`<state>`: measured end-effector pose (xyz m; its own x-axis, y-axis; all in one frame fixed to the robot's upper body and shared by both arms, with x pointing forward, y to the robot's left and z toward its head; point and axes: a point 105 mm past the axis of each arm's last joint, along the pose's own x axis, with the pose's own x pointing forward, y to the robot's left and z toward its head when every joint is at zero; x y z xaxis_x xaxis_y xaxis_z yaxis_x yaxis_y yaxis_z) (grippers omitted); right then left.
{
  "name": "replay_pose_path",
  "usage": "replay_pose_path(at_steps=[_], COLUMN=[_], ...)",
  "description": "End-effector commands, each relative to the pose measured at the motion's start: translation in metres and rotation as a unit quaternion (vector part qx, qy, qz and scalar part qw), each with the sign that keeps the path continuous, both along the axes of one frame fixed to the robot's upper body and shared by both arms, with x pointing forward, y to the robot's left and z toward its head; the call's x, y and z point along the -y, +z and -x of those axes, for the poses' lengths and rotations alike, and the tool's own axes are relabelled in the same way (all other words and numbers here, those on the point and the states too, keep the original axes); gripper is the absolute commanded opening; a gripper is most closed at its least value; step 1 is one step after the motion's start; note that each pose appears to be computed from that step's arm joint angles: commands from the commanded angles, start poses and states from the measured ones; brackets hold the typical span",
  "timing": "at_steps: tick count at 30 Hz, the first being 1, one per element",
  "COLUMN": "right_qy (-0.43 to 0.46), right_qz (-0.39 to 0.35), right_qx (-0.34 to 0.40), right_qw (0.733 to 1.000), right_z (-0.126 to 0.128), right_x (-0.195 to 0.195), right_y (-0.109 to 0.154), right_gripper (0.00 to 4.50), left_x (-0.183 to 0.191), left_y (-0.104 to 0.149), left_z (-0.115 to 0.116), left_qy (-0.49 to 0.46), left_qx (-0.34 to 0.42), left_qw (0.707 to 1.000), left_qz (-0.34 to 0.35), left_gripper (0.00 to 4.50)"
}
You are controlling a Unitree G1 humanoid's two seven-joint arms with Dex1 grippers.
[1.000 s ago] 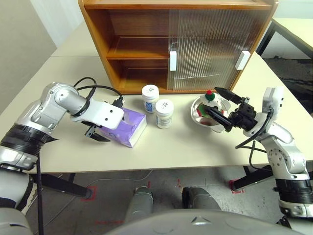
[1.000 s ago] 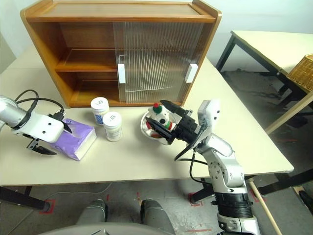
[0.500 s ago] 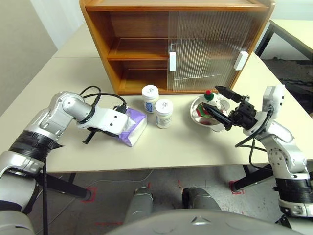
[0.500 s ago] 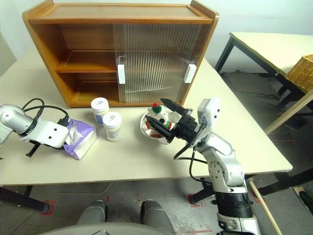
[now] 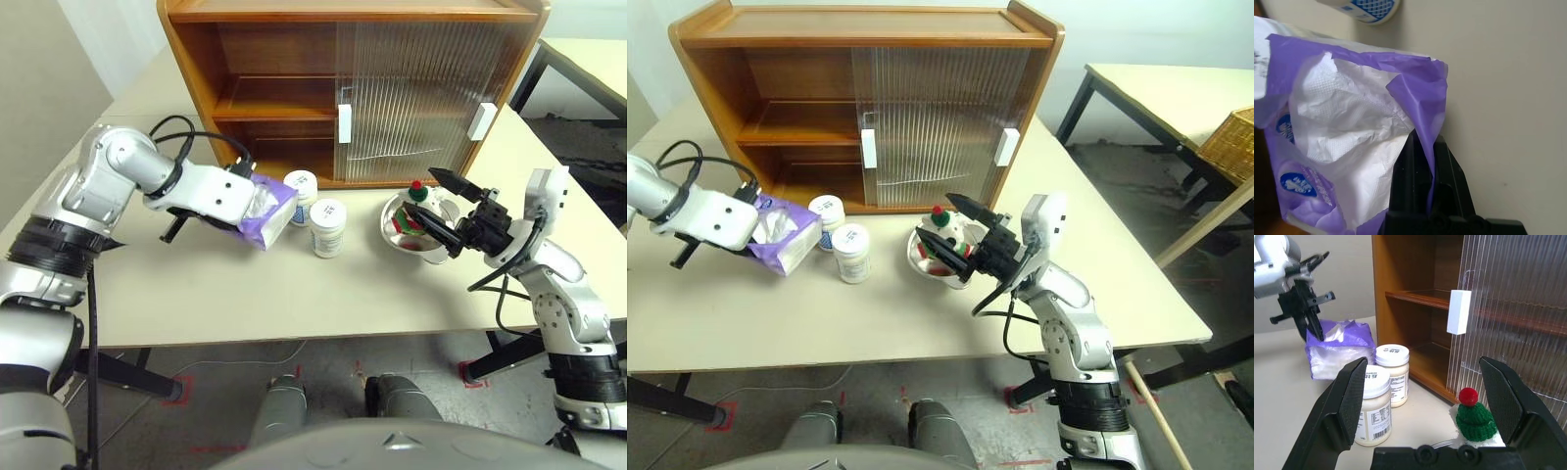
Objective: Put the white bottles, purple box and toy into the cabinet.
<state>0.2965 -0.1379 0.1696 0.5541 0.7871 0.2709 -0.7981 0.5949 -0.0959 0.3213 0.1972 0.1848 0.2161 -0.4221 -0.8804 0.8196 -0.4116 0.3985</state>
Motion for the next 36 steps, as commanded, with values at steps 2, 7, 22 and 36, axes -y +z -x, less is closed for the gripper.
replay_pose_path(at_steps=[2,7,22,36], right_qy=[0.003,0.003,0.000,-0.004], right_qz=[0.004,0.001,-0.001,-0.007], right_qx=[0.003,0.003,0.005,0.005], right_qw=[1.000,1.000,1.000,1.000], right_z=[-0.002,-0.003,-0.005,-0.004], right_x=[-0.003,-0.007,-0.007,-0.009], right_y=[0.000,-0.001,-0.003,-0.004], right_gripper=[4.50,4.50,4.50,4.50], left_x=[0.015,0.029,0.036,0.045], left_y=[0.024,0.049,0.092,0.103], left_z=[0.007,0.016,-0.033,-0.076], left_qy=[0.002,0.014,0.065,0.115], left_qx=[-0.019,-0.050,0.005,0.042], left_qw=[1.000,0.997,0.996,0.991], left_qz=[0.023,0.051,0.054,0.055], left_gripper=[0.02,0.02,0.02,0.02])
